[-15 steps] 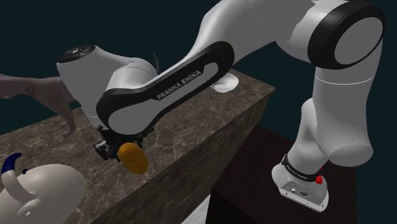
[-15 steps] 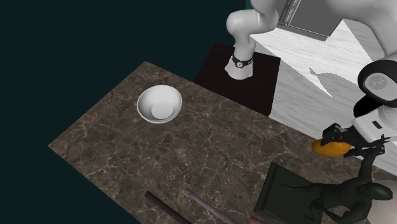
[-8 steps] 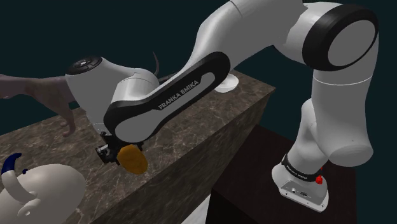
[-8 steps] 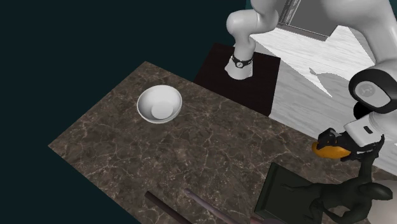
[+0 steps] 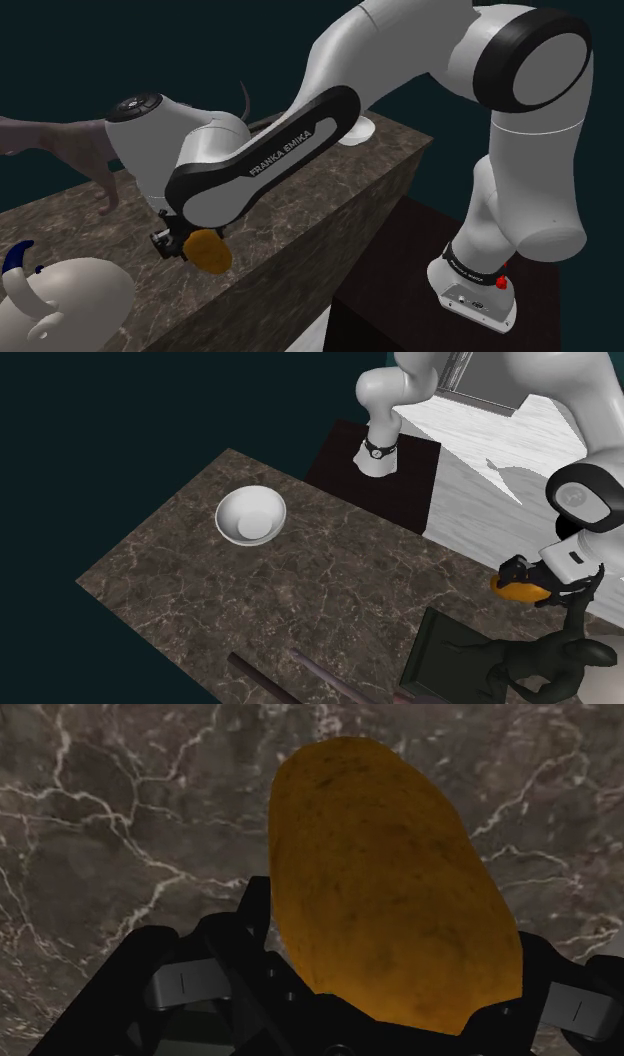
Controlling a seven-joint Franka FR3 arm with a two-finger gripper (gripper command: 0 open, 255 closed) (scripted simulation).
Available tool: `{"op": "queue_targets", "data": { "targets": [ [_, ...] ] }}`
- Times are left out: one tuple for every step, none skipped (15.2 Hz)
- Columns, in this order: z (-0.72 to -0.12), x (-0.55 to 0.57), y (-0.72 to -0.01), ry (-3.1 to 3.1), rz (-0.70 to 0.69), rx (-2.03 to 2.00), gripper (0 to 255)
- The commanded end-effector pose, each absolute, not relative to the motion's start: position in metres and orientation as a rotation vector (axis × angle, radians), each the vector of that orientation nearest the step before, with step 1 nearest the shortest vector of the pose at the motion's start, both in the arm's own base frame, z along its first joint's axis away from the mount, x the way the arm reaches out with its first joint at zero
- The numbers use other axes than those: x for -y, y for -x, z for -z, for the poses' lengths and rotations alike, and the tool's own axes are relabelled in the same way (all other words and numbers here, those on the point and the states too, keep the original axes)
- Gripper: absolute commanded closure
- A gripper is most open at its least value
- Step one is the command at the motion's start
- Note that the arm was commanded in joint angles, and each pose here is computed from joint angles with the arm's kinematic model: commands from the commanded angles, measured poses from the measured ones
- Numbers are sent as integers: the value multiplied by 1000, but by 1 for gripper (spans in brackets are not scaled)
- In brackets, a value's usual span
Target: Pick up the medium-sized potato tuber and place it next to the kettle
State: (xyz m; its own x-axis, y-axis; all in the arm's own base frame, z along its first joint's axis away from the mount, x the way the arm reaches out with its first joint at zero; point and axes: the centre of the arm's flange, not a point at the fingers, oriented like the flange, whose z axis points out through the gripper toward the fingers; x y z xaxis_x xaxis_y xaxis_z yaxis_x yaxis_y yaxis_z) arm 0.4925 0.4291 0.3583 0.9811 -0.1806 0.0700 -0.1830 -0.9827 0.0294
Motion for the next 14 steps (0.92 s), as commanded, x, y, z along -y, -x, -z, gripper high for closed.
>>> {"op": "queue_targets", "data": {
  "targets": [
    [-341,-431,-486,-3071,-60,273,0],
    [-340,-428,-488,-3070,-60,273,0],
    [-342,-427,-487,-3070,-60,273,0],
    [-339,-429,-487,-3070,-60,273,0],
    [-337,-429,-488,-3070,-60,273,0],
    [-343,-429,-488,-3071,-60,273,0],
    [-356,-429,-488,-3071,-60,273,0],
    [-369,-430,-487,-3071,-60,273,0],
    [-382,-431,-487,-3071,-60,273,0],
    [-393,-432,-486,-3071,-60,273,0],
    [-393,-432,-486,-3071,-60,273,0],
    [-393,-432,-486,-3071,-60,273,0],
    [-393,-432,-486,-3071,-60,273,0],
    [-393,-432,-486,-3071,-60,273,0]
  ]
}}
